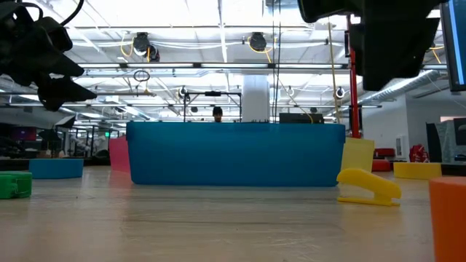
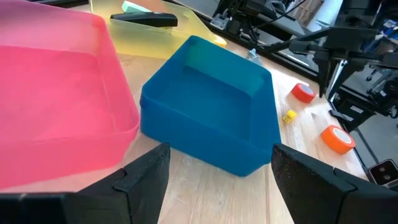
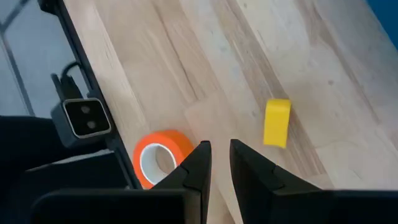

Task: Pick and place Stapler, Stapler remover, tape
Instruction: Put the yellow stapler into the yellow bin

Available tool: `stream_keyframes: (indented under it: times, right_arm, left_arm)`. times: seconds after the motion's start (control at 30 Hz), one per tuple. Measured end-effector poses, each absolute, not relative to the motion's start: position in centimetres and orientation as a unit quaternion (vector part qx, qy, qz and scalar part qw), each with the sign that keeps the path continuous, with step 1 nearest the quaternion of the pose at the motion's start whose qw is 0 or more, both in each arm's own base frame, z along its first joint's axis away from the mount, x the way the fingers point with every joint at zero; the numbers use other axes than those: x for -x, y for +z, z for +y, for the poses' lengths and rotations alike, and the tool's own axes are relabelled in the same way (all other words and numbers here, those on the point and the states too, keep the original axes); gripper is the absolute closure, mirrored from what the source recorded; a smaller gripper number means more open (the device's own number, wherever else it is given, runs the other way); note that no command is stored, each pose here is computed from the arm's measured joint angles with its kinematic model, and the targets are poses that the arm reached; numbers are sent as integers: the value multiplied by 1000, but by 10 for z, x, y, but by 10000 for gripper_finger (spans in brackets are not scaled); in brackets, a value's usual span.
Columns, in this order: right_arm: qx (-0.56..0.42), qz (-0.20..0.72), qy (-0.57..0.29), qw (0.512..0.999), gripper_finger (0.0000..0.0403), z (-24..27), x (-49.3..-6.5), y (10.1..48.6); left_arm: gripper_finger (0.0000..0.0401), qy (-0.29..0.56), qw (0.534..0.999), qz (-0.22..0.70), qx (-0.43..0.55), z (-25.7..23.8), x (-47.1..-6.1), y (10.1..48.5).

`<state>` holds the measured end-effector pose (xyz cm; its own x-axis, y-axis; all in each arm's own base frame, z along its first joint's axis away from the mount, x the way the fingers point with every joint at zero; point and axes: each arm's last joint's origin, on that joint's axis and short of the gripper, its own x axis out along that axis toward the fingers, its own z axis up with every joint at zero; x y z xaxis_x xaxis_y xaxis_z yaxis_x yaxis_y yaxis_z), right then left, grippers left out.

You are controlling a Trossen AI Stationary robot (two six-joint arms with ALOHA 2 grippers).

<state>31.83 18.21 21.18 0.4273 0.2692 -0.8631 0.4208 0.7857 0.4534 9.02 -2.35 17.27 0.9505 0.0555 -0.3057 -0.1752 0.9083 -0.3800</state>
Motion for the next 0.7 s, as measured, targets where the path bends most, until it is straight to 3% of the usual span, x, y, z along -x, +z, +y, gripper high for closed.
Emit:
stream_keyframes:
  times: [0.7]
  right_arm:
    - [-294, 560, -89, 770, 353, 176, -330, 178]
  left_arm:
    - [128, 60, 965, 144, 212, -24, -90, 173]
